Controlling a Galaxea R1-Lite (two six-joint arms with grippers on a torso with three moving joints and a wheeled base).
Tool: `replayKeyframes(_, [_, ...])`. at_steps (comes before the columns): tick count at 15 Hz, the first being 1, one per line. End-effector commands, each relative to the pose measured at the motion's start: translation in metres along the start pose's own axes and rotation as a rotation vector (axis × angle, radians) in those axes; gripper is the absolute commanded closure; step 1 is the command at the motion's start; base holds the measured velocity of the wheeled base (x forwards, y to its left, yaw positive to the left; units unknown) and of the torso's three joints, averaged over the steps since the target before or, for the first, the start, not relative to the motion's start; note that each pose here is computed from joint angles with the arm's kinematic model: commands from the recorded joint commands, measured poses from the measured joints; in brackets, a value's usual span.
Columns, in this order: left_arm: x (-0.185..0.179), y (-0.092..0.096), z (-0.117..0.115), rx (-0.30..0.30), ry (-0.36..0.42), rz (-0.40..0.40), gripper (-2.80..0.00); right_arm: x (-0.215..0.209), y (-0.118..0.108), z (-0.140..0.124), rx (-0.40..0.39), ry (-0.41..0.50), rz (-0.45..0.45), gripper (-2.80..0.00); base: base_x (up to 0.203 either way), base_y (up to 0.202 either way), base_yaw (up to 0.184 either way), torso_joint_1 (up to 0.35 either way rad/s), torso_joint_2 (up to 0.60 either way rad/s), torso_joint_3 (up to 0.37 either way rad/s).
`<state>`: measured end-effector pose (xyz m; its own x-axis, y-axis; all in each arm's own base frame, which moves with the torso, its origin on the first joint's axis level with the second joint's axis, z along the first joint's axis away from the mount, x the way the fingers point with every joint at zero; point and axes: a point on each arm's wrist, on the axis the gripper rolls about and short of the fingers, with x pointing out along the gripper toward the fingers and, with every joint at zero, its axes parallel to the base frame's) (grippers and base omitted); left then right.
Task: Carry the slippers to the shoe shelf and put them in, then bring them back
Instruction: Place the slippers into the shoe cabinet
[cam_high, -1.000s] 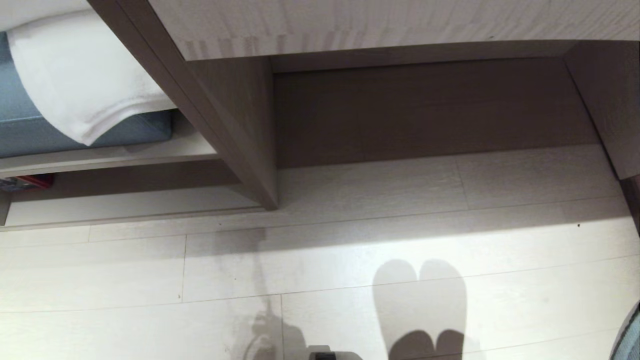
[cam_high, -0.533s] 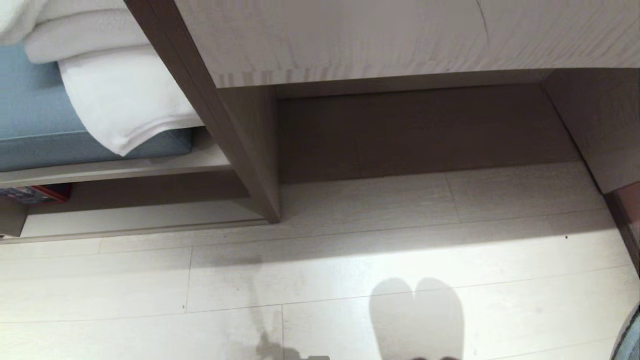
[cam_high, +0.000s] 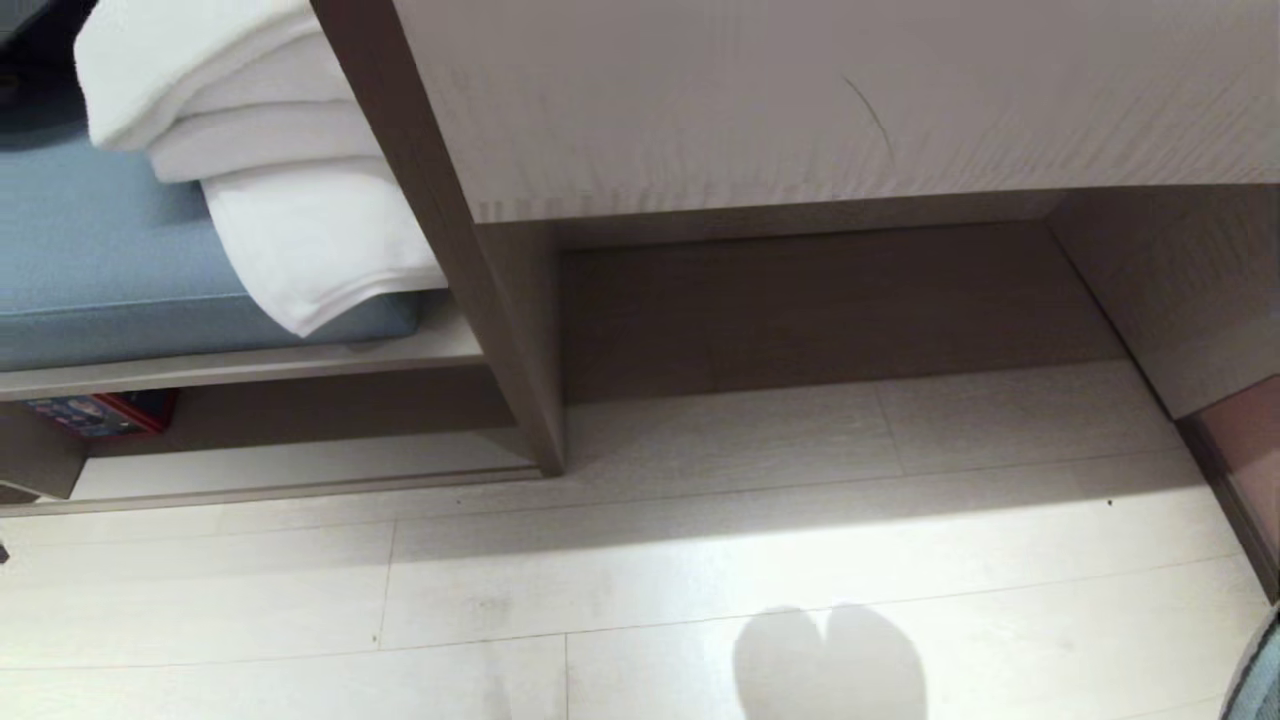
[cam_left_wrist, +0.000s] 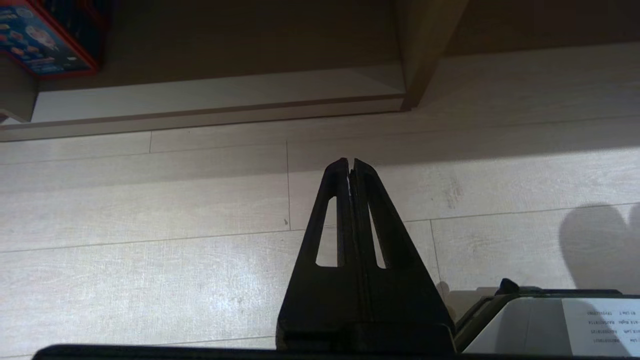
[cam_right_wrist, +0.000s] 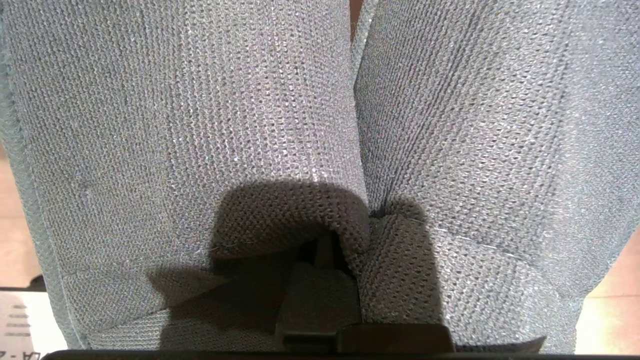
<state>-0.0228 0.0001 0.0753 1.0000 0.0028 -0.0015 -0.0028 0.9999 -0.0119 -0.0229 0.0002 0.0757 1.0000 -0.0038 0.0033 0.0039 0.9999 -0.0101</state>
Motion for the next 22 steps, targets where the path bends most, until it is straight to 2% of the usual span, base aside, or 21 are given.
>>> replayKeyframes(1, [0.0,0.0,0.0,0.0,0.0,0.0,0.0,0.0,0.0,0.0001,0.002,-0.001,0.001,0.0,0.0,0.0,0.0,0.002,0.0,0.207])
replayKeyframes(22, [0.0,0.0,0.0,-0.002,0.0,-0.001,0.0,0.0,0.0,0.0001,0.006,-0.001,0.001,0.0,0.0,0.0,0.0,0.002,0.0,0.206])
